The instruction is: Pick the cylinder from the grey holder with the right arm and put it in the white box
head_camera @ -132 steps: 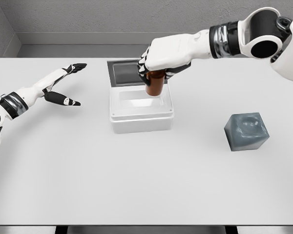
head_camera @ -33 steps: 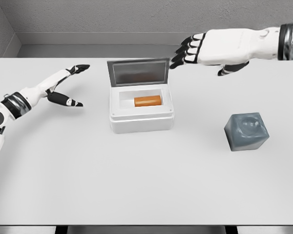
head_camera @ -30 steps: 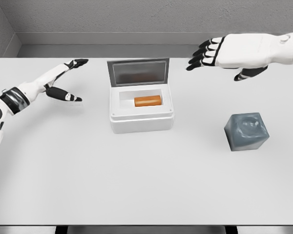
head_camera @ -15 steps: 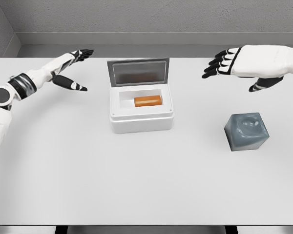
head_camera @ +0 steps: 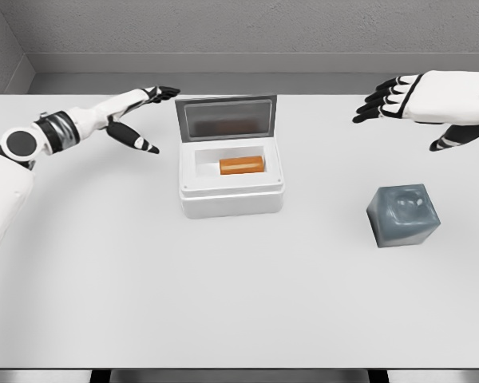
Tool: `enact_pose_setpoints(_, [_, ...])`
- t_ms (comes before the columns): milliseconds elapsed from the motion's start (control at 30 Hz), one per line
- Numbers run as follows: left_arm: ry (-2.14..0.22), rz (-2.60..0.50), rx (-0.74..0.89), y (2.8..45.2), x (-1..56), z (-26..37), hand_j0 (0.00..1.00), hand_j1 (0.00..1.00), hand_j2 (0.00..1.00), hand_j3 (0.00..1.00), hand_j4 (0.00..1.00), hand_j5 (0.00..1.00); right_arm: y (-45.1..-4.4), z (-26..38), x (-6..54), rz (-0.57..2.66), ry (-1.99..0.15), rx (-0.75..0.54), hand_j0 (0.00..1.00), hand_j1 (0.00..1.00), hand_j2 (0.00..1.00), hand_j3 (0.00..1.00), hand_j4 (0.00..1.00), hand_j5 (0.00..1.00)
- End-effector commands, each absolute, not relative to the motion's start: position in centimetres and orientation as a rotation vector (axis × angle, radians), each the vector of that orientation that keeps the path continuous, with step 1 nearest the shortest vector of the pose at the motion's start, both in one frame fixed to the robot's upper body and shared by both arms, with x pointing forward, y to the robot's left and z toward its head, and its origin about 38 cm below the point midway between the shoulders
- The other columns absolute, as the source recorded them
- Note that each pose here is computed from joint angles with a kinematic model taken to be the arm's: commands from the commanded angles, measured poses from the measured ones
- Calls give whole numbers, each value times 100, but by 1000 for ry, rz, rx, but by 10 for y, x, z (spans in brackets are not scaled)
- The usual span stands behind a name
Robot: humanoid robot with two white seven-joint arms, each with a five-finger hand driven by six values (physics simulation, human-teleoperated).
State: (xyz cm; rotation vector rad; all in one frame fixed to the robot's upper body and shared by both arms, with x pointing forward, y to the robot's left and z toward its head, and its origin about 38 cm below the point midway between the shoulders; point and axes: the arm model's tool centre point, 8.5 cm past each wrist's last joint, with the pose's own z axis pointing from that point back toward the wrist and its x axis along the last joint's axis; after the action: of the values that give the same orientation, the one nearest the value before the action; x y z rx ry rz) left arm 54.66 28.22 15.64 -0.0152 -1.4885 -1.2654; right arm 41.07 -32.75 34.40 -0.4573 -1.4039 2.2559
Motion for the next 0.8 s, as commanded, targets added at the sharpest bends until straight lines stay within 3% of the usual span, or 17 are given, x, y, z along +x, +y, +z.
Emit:
enact_pose_setpoints(0, [-1500, -1289, -21, 276, 546, 160, 100, 100, 100, 100, 100, 100, -328, 345, 411, 2247, -1409, -454, 100, 100, 100, 100, 100, 100])
enact_pose_setpoints(767, [-1595, -1368, -26, 279, 524, 182, 100, 100, 100, 100, 100, 100, -323, 339, 411, 2254, -1409, -430, 100, 100, 100, 100, 100, 100])
